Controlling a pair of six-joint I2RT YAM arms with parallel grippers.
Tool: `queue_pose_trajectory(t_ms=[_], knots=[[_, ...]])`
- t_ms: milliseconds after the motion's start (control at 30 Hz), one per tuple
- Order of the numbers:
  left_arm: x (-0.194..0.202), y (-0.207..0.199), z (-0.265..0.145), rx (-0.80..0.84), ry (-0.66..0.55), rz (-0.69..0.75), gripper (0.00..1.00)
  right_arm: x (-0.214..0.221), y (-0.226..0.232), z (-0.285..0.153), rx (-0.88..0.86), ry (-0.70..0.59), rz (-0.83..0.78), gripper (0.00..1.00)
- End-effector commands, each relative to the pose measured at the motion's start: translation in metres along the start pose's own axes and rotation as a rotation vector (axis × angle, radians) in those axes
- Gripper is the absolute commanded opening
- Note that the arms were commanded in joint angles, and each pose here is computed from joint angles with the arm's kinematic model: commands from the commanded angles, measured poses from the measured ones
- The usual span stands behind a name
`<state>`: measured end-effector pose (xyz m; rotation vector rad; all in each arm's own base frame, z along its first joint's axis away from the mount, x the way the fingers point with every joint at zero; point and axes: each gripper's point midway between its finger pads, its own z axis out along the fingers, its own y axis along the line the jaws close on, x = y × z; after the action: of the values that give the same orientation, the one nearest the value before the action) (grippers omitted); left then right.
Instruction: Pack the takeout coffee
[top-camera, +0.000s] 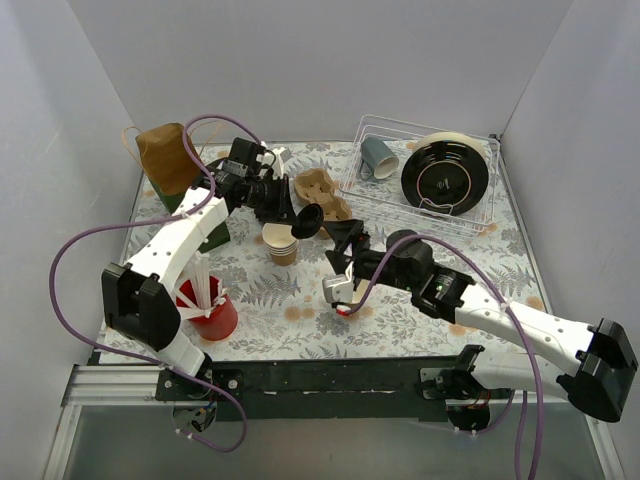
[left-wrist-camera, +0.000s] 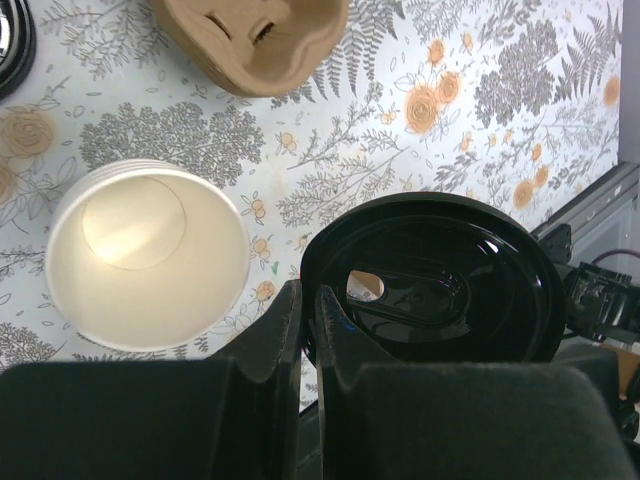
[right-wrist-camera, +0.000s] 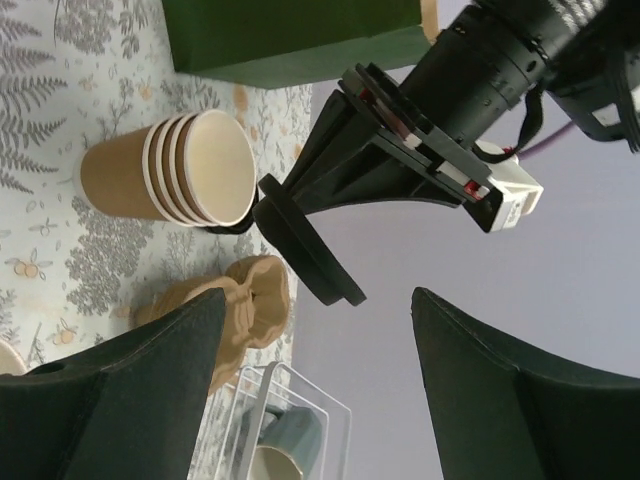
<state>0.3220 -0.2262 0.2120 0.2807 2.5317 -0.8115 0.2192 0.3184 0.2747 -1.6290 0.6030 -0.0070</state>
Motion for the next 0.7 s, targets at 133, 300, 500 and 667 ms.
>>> queue_pose_trajectory(t_ms=[133, 300, 500, 667], knots=[[0.012, -0.018, -0.014, 0.035, -0.003, 0.062, 0.0, 0.006, -0.009, 0.013, -0.019, 0.098, -0.255, 0.84], [0.013, -0.019, -0.015, 0.03, 0.003, 0.063, 0.0, 0.012, 0.007, 0.021, -0.099, 0.125, -0.304, 0.79], [0.018, -0.017, -0.012, 0.015, 0.028, 0.062, 0.0, 0.018, 0.011, 0.029, -0.1, 0.176, -0.378, 0.72], [0.024, -0.017, -0.006, 0.009, 0.052, 0.065, 0.0, 0.021, 0.017, 0.039, -0.117, 0.204, -0.412, 0.72]])
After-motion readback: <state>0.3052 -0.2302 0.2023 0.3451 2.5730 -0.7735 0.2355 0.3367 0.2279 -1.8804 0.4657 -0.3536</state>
